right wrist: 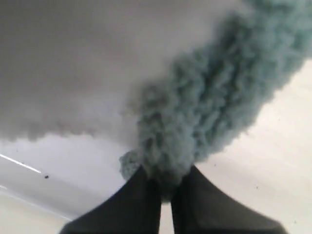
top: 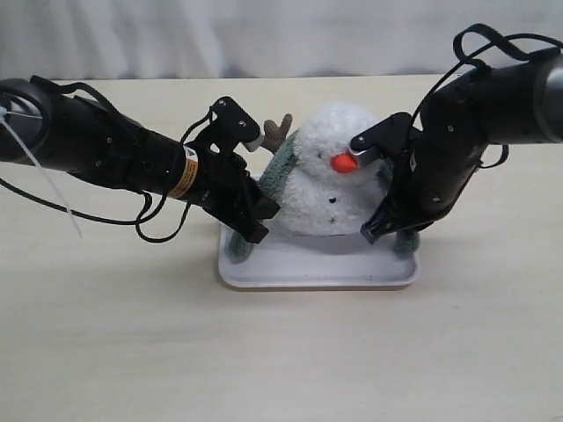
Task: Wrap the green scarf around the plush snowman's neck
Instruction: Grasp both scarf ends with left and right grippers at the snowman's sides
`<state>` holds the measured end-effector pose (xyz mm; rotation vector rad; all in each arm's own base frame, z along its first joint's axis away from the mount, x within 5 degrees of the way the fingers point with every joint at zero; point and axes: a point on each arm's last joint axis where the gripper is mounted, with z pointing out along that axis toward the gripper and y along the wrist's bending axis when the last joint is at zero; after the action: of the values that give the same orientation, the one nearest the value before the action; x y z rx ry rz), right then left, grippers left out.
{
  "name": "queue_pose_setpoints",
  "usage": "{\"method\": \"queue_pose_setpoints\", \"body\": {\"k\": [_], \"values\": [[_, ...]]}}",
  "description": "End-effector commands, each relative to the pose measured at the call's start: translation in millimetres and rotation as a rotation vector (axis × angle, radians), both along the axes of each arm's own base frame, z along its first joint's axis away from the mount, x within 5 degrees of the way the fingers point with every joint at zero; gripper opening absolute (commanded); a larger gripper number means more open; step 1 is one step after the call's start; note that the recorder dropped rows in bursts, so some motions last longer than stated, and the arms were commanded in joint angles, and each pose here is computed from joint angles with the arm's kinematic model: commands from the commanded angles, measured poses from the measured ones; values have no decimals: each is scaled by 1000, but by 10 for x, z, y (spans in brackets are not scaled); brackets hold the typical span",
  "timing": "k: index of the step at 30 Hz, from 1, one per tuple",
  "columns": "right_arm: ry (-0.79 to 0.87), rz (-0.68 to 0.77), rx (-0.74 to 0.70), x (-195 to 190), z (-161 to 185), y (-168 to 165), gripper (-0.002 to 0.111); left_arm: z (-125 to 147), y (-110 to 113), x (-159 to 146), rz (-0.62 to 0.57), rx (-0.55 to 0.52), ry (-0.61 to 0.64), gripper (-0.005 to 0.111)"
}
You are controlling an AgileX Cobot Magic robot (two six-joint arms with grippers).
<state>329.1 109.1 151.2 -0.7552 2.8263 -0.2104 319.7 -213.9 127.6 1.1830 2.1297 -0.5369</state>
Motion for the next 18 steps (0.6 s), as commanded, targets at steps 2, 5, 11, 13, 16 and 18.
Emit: {"method": "queue_pose_setpoints", "body": {"k": [2, 5, 11, 13, 16, 18], "values": [[104, -21, -51, -115, -49, -52, 4, 196, -13, -3, -8, -30, -42, 37], [190, -44, -93, -195, -49, -92, 4, 221, -10, -2, -3, -32, -48, 37], [179, -25, -31, -182, -57, -35, 4, 204, -21, -49, -11, -56, 0, 37], [177, -17, -25, -180, -58, -28, 4, 181, -10, -71, -44, -28, -4, 37], [174, -20, -19, -176, -34, -22, 18, 161, -11, -111, -29, -47, 53, 37], [163, -33, 8, -190, 41, -9, 34, 158, -32, -164, -71, -72, 83, 37]]}}
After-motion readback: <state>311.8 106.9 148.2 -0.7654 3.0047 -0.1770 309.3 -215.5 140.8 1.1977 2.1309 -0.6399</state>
